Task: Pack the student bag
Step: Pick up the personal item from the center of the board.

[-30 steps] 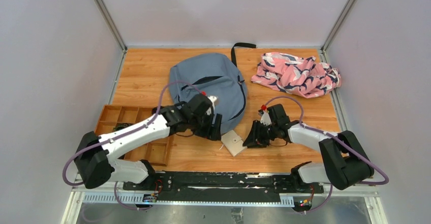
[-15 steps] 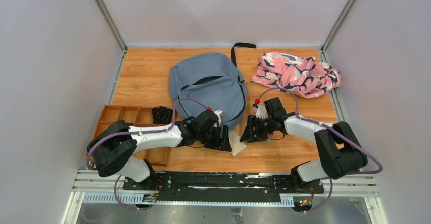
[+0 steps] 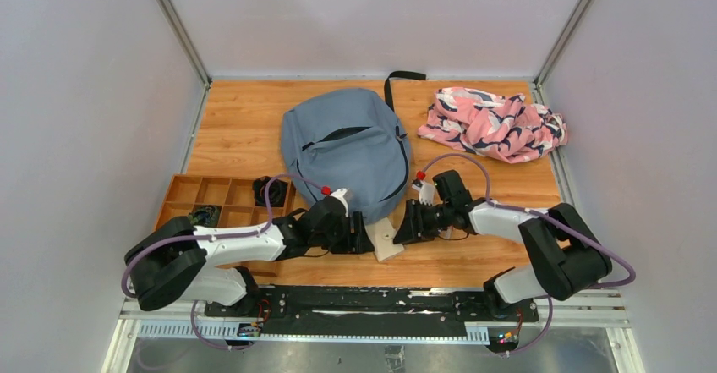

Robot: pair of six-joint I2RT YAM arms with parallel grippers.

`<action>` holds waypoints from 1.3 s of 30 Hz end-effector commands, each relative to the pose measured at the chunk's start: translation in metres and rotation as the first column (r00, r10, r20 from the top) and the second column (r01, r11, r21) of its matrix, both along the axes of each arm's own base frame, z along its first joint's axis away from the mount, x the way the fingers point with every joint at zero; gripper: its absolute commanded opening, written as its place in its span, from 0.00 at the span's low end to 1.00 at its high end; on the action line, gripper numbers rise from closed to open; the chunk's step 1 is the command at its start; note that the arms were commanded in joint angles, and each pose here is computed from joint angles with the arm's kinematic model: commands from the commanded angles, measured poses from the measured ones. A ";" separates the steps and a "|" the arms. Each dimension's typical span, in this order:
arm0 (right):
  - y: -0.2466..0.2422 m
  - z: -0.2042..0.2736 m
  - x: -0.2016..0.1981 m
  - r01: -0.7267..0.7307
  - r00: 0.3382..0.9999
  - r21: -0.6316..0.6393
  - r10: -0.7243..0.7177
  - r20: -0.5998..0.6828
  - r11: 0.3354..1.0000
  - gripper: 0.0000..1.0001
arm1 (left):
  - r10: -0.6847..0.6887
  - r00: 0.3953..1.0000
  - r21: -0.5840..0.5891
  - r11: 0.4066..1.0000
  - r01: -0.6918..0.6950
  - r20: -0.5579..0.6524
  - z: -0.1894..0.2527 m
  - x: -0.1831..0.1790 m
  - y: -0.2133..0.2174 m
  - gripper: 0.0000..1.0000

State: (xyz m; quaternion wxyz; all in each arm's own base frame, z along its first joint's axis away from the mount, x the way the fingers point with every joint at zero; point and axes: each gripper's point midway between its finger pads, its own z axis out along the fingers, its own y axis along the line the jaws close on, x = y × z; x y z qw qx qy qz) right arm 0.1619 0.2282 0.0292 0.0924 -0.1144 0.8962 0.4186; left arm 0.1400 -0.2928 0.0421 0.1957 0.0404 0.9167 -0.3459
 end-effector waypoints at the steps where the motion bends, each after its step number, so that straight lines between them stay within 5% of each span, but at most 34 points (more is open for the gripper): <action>1: -0.001 -0.013 -0.003 0.056 0.998 -0.009 -0.057 -0.011 0.998 0.42 | 0.104 0.994 -0.060 0.993 -0.101 0.046 0.007 0.013 0.000 0.67; 4: -0.001 -0.016 -0.002 0.087 0.996 -0.013 -0.087 -0.028 0.996 0.32 | 0.130 0.991 -0.082 0.988 -0.127 0.023 0.009 0.015 -0.005 0.66; 21: -0.009 -0.003 -0.013 0.232 0.972 -0.002 -0.232 0.040 0.973 0.36 | 0.215 0.977 -0.119 0.969 -0.215 -0.006 -0.007 0.017 -0.001 0.63; 39: 0.010 0.005 -0.015 0.101 0.993 0.072 -0.105 0.045 0.992 0.32 | 0.147 0.989 -0.114 0.982 -0.149 -0.031 -0.018 0.011 -0.026 0.60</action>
